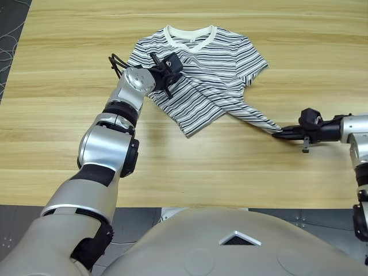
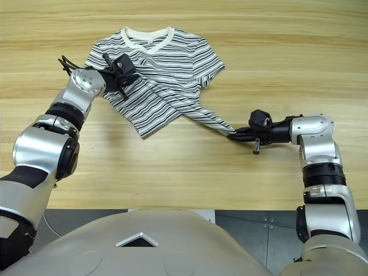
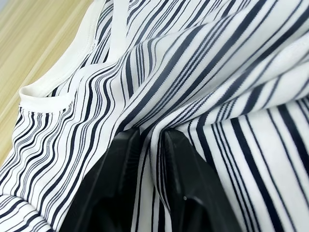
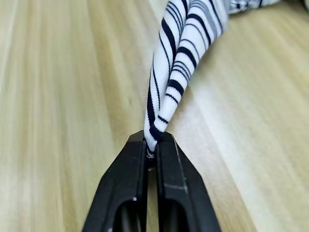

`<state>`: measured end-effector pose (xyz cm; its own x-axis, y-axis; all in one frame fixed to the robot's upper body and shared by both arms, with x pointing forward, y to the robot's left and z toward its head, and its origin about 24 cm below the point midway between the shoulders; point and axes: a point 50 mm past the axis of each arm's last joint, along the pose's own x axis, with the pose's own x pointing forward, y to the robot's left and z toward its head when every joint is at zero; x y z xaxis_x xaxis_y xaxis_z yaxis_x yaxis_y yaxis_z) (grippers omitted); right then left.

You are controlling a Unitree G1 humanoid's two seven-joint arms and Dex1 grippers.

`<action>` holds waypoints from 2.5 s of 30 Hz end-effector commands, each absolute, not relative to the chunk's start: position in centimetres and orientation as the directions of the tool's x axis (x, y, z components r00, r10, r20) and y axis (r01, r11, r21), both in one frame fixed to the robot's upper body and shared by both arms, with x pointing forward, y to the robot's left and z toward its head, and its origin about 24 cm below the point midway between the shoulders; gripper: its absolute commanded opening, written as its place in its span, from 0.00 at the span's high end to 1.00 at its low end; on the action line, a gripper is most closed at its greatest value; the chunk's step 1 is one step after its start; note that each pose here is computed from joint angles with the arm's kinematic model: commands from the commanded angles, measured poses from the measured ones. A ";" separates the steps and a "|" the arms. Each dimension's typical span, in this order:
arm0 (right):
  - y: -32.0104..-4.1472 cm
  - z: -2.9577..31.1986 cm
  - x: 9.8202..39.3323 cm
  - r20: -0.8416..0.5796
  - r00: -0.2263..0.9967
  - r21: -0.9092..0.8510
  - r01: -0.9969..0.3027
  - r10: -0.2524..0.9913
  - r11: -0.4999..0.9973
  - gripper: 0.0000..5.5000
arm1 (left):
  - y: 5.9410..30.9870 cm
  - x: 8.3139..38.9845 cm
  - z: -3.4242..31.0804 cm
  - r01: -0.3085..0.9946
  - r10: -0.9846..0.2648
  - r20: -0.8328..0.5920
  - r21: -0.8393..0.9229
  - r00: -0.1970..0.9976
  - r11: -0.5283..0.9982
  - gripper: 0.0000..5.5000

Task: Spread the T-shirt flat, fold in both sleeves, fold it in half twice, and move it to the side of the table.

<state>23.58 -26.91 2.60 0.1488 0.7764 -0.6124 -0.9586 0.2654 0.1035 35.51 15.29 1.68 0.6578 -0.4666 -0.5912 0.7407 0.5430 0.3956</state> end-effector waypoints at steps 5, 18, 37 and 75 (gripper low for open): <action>-27.6 2.0 22.8 -0.640 0.105 0.150 -0.954 0.762 0.258 0.73 | 15.7 35.5 1.6 0.745 -0.446 -0.615 0.401 0.651 0.534 0.83; -21.7 5.5 32.7 -0.306 0.710 -0.120 -0.690 0.635 0.714 0.67 | 15.9 35.6 1.8 0.741 -0.446 -0.609 0.409 0.656 0.532 0.83; -17.7 0.1 33.8 -0.646 0.635 -0.210 -0.680 0.422 0.702 0.67 | 14.4 37.2 5.8 0.734 -0.601 -0.422 0.374 0.679 0.567 0.83; -17.1 2.5 34.3 -0.592 0.548 -0.269 -0.825 0.590 0.497 0.67 | 12.7 30.0 0.5 0.977 -0.843 -0.499 0.027 0.198 0.214 0.83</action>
<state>35.10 -15.99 2.55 0.6224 0.5565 -0.5505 -0.7694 0.5643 -0.2994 29.86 11.74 0.49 0.2024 -0.8660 -0.4572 0.9768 0.2121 0.0306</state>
